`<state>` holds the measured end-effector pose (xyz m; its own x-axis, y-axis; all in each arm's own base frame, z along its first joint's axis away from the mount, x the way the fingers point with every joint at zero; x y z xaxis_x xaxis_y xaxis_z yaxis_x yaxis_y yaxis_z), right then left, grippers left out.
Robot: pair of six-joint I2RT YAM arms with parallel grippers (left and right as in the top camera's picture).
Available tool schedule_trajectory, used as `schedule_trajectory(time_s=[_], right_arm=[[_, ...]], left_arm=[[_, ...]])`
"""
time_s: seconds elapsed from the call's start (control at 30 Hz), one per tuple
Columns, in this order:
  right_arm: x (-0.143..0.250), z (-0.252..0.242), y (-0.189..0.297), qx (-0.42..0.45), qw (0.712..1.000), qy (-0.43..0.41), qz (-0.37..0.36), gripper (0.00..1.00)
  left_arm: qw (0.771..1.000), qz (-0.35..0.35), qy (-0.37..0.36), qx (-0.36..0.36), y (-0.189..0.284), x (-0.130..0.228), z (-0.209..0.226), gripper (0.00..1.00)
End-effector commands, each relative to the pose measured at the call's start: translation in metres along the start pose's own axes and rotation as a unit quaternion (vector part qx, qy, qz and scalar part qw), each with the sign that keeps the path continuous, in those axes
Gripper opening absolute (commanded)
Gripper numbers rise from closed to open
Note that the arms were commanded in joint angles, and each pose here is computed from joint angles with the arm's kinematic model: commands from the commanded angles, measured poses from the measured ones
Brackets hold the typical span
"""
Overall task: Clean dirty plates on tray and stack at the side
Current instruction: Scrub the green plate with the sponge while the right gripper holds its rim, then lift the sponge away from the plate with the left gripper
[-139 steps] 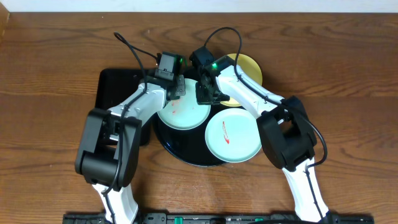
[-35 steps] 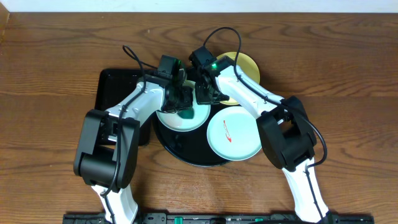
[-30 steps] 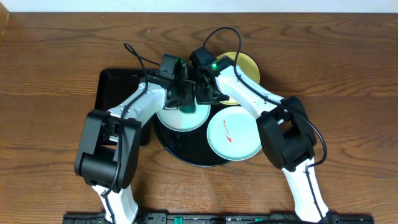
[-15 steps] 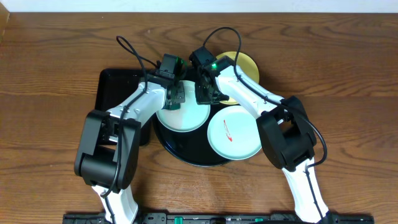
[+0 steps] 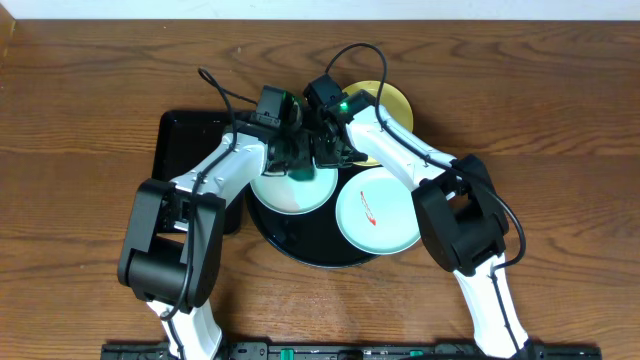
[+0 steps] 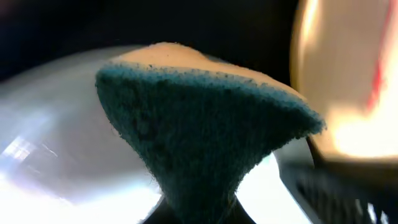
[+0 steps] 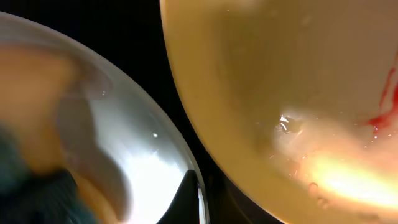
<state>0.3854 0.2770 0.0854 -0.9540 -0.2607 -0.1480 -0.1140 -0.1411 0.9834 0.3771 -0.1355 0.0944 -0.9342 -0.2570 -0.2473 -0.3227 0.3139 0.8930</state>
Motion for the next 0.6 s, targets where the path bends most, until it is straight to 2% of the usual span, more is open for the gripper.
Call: schedule_trajectory(time_s=[0.0, 0.17, 0.27, 0.33, 0.47, 0.57], right_arm=[[0.009, 0.003, -0.022, 0.014, 1.0, 0.0, 0.021, 0.01], [0.009, 0.003, -0.022, 0.015, 1.0, 0.0, 0.021, 0.01], [0.009, 0.003, -0.022, 0.015, 1.0, 0.0, 0.021, 0.01], [0.009, 0.003, -0.022, 0.015, 1.0, 0.0, 0.021, 0.01], [0.01, 0.003, -0.022, 0.015, 1.0, 0.008, 0.022, 0.01], [0.01, 0.006, -0.022, 0.003, 0.999, 0.024, 0.024, 0.01]], left_arm=[[0.992, -0.088, 0.003, -0.087, 0.004, -0.019, 0.015, 0.08], [0.966, -0.18, 0.0, -0.184, 0.017, -0.04, 0.028, 0.08], [0.967, -0.172, -0.004, -0.19, 0.037, -0.045, 0.022, 0.08], [0.969, -0.164, -0.002, -0.182, 0.057, -0.049, 0.015, 0.08], [0.987, -0.117, 0.011, -0.109, 0.12, -0.05, 0.001, 0.08], [0.989, -0.108, 0.034, -0.097, 0.153, -0.047, 0.012, 0.08]])
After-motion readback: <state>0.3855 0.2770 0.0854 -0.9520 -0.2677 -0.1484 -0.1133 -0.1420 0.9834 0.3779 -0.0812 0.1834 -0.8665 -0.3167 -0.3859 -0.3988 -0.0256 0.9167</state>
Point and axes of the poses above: each gripper's point midway between its finger pads, its own y axis back along the fingers, its own z axis along the line the jaws close on, x = y × z, the point moved 8 cm from there along y, back along the fingers, and after that the axes turned 10 degrees about y, right-handed, at the moved point
